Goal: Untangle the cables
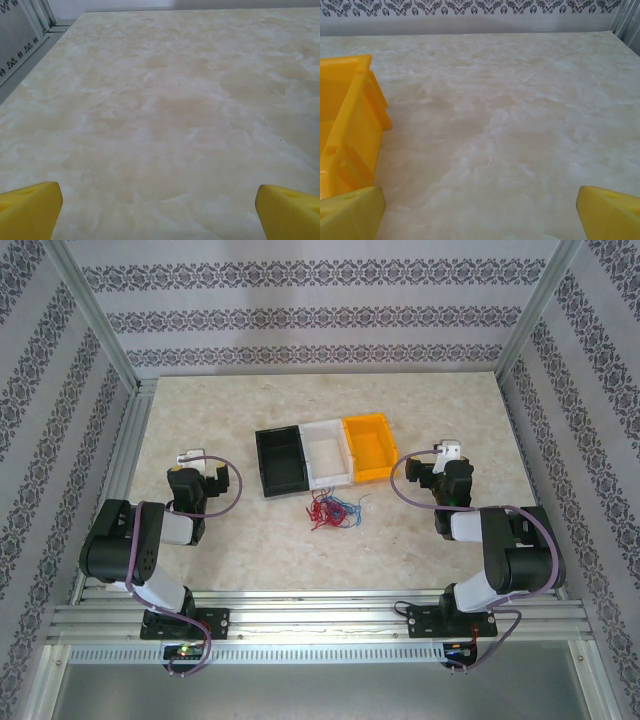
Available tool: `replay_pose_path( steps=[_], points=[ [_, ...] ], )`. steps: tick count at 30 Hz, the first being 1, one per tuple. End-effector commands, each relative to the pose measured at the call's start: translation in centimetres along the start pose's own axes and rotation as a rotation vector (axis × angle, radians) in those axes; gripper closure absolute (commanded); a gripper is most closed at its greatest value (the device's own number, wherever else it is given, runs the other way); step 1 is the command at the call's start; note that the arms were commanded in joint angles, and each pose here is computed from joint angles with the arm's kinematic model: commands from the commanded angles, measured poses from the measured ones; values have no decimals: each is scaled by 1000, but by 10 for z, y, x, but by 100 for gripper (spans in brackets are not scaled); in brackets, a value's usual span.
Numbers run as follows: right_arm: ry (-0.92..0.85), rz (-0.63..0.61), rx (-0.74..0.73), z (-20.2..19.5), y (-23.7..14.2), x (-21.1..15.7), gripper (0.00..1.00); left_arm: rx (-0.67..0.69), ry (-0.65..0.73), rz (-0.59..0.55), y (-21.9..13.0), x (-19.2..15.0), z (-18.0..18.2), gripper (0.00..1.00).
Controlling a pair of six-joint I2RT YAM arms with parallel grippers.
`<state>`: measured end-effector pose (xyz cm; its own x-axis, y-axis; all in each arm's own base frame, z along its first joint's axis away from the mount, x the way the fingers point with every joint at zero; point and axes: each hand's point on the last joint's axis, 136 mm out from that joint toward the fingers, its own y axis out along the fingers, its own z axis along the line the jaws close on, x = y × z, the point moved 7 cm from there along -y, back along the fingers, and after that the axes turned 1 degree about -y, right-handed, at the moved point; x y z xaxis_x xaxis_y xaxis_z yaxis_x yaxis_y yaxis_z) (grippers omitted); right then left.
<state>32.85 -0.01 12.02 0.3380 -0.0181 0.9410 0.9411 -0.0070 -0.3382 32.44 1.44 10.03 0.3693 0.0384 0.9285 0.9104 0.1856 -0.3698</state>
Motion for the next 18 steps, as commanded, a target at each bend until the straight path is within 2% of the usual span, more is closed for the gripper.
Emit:
replay_pose_path(
  steps=[1,13,16,18],
  points=[
    [-12,-28,20,2,1,8,2,-1,-2,-65,1,14,-2,1],
    [0,-22,29,1,1,8,2,-4,-7,-55,2,14,-1,1],
    [11,-29,12,0,1,18,2,-14,29,-23,-3,38,-6,1],
    [-20,28,9,7,-6,35,2,38,20,2,-12,65,-4,1]
  ],
)
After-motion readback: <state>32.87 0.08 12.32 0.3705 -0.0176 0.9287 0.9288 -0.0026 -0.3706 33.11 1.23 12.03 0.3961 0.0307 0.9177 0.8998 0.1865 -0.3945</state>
